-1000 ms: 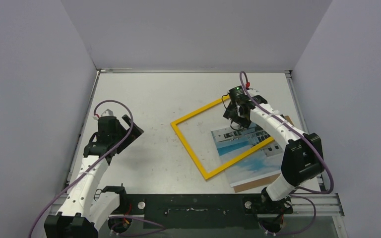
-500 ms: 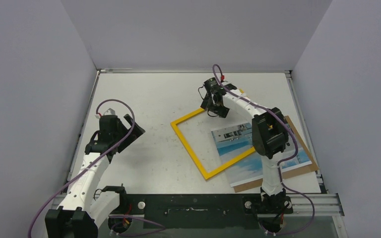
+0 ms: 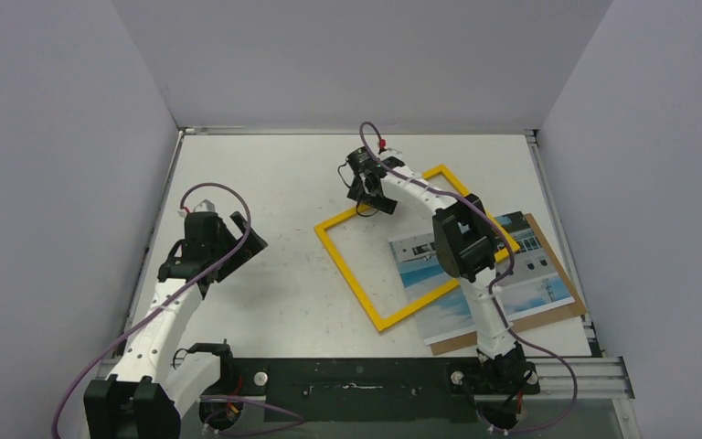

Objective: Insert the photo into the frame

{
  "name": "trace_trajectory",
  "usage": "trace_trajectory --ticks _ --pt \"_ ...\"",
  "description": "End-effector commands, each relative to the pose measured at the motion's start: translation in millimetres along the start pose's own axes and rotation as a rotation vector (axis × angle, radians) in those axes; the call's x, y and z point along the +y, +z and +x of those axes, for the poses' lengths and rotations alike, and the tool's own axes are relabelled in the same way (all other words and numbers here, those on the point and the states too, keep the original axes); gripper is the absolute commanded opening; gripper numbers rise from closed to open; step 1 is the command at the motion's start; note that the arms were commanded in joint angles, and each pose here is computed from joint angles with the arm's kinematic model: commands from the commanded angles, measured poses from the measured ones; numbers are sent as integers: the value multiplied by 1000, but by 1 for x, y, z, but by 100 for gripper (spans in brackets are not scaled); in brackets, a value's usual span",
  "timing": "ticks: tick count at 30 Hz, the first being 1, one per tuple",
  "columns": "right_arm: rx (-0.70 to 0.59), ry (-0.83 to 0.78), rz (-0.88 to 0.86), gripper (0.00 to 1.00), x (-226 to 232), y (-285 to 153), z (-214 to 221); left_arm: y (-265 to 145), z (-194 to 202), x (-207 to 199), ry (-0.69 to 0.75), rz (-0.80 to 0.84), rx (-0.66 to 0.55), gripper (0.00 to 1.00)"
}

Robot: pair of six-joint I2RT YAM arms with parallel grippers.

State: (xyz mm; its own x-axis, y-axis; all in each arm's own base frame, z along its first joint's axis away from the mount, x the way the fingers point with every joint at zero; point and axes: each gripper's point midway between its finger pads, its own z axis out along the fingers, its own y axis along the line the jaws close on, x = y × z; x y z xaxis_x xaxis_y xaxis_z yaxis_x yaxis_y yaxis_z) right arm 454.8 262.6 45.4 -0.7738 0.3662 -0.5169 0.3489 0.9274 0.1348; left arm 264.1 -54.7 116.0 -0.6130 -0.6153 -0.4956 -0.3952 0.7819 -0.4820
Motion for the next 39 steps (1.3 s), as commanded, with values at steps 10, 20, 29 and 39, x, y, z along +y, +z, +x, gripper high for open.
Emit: trace_trajectory --ticks 10,20,29,39 --pt "-104 -112 94 75 17 18 -4 -3 -12 -2 49 -6 -21 96" --pt "-84 -93 148 65 15 25 10 -2 -11 -3 39 2 -18 96" --pt "-29 -41 51 32 39 22 21 -4 -13 -4 41 1 -25 96" --pt "-51 210 -160 14 75 -57 -17 -20 -27 -30 101 95 -38 97"
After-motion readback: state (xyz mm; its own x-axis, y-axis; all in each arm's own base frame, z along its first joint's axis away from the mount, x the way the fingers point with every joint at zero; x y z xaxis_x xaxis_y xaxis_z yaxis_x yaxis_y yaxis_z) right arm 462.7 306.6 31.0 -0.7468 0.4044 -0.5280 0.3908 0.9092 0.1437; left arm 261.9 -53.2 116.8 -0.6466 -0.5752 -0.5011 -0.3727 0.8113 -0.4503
